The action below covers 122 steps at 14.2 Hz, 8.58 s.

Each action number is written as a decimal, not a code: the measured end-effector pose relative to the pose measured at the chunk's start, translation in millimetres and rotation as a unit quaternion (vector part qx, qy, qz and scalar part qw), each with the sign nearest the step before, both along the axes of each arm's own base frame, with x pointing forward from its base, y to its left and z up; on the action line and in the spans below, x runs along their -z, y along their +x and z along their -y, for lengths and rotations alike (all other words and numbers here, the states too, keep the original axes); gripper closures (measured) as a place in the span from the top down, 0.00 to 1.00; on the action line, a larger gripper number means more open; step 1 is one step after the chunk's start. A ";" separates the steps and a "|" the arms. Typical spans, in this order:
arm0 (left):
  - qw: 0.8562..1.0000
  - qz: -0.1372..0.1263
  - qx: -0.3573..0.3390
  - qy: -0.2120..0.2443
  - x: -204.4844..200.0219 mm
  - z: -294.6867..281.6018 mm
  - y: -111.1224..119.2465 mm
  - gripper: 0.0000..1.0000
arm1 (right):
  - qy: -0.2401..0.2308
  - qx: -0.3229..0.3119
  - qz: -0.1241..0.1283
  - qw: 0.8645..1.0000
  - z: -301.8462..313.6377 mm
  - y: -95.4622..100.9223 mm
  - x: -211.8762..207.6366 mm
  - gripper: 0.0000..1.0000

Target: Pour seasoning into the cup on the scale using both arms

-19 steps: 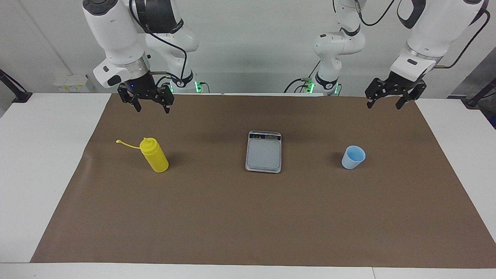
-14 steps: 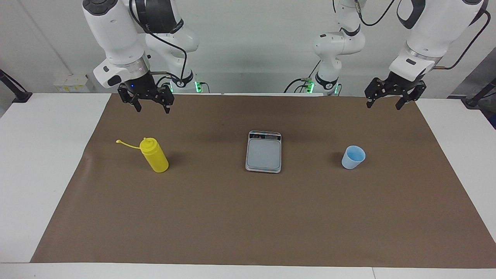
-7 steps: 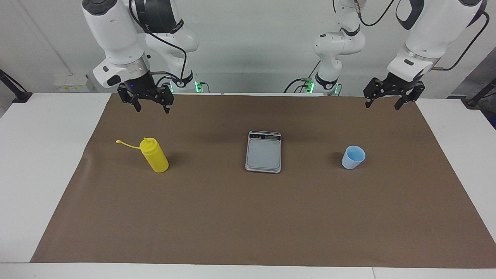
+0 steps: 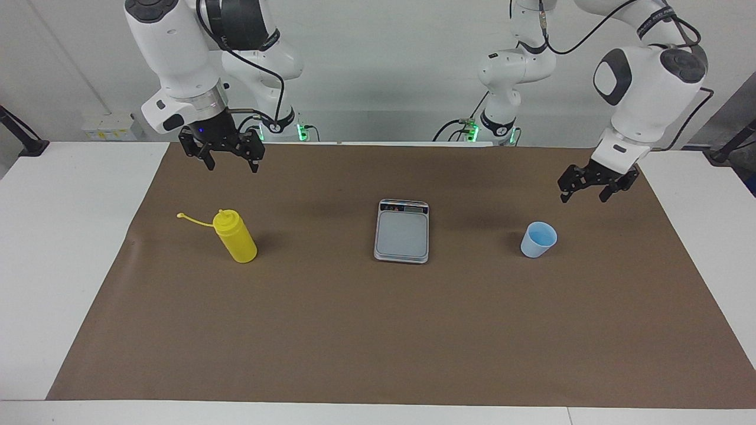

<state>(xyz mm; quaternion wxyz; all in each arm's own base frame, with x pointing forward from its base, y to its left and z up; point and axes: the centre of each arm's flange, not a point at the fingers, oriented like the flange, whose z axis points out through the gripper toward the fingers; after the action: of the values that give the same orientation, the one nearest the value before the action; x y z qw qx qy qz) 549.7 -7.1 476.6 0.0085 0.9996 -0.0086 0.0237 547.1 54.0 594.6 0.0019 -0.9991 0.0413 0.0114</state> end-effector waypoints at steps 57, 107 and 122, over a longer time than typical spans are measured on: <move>0.999 0.017 -0.033 -0.020 97.4 384.8 -72.6 0.04 | 0.000 0.037 -0.003 0.999 40.8 2.1 2.7 1.00; 0.998 0.003 0.053 0.011 -148.0 46.9 2.6 1.00 | 0.251 -0.416 0.307 0.818 177.5 -45.2 297.9 1.00; 0.999 0.002 0.053 0.011 -147.8 46.5 2.4 1.00 | 0.212 -0.467 0.350 0.784 73.9 10.7 271.4 0.60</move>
<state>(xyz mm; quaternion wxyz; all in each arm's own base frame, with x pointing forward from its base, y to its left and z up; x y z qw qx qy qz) 552.1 -53.6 624.4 -0.0017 0.9977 -0.0621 0.0253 557.8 -19.9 323.2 0.2221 -0.8057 -0.4377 -0.3315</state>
